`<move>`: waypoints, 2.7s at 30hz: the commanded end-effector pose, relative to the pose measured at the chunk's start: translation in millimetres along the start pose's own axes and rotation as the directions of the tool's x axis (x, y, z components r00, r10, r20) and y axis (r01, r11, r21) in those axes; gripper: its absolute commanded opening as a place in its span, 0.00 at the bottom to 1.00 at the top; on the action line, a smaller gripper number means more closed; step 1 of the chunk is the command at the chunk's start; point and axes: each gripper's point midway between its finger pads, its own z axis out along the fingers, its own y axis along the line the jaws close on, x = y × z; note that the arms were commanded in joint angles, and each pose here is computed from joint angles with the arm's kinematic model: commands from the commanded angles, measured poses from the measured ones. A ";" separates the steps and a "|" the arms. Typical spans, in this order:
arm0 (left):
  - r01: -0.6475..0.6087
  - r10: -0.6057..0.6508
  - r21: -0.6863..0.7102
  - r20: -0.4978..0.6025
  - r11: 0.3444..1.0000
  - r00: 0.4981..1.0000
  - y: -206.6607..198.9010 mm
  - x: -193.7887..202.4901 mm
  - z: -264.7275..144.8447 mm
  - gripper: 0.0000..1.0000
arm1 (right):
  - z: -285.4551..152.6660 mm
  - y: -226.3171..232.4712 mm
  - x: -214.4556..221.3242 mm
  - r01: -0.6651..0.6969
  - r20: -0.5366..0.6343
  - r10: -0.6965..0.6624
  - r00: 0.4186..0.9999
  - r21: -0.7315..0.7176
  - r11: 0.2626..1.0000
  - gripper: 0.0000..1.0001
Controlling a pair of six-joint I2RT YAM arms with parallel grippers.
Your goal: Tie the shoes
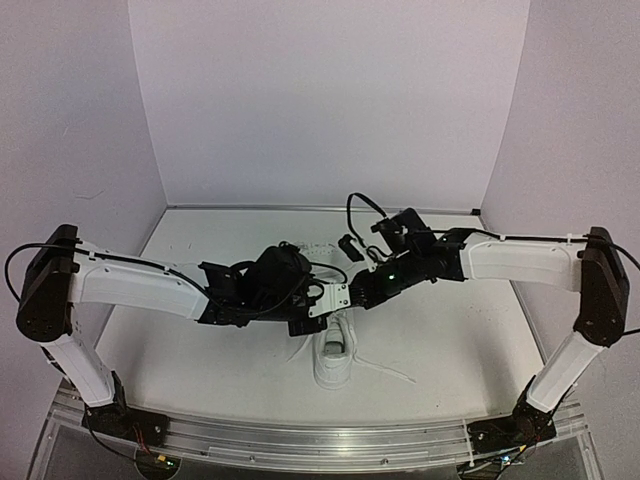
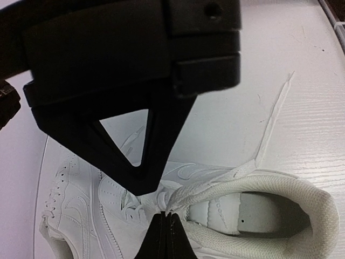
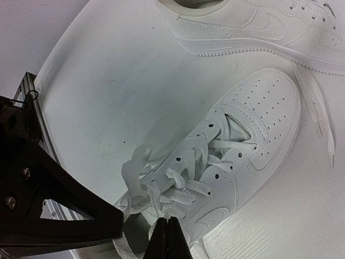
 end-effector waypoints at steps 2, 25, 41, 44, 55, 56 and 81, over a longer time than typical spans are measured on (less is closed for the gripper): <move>0.073 -0.070 -0.038 0.075 0.997 0.995 19.4 -20.2 1.3 0.00 | -16.8 7.4 -16.7 0.002 0.083 0.000 0.997 -0.029 1.000 0.00; 0.129 -0.134 0.077 0.055 0.989 0.989 0.8 -1.7 16.8 0.00 | -13.0 11.5 -15.7 -0.028 0.098 0.035 0.995 -0.076 0.997 0.00; 0.314 -0.316 0.038 0.032 0.949 0.948 20.0 13.6 27.7 0.00 | -12.4 17.4 -9.8 -0.057 0.108 0.071 0.992 -0.130 0.990 0.00; 0.331 -0.332 0.036 0.038 0.943 0.942 22.5 14.2 27.9 0.00 | -11.8 18.8 -8.7 -0.065 0.111 0.081 0.991 -0.144 0.987 0.00; 0.359 -0.370 0.109 0.110 0.927 0.922 11.0 5.0 32.5 0.00 | -4.4 23.3 -11.9 -0.086 0.120 0.111 0.987 -0.197 0.977 0.00; 0.366 -0.378 0.112 0.118 0.924 0.918 11.5 4.0 32.8 0.00 | -4.0 23.5 -11.4 -0.088 0.119 0.113 0.986 -0.201 0.976 0.00; 0.384 -0.405 0.147 0.161 0.912 0.900 9.5 9.9 33.4 0.00 | -39.5 -41.2 -5.6 -0.252 0.210 0.263 0.942 -0.081 0.964 0.31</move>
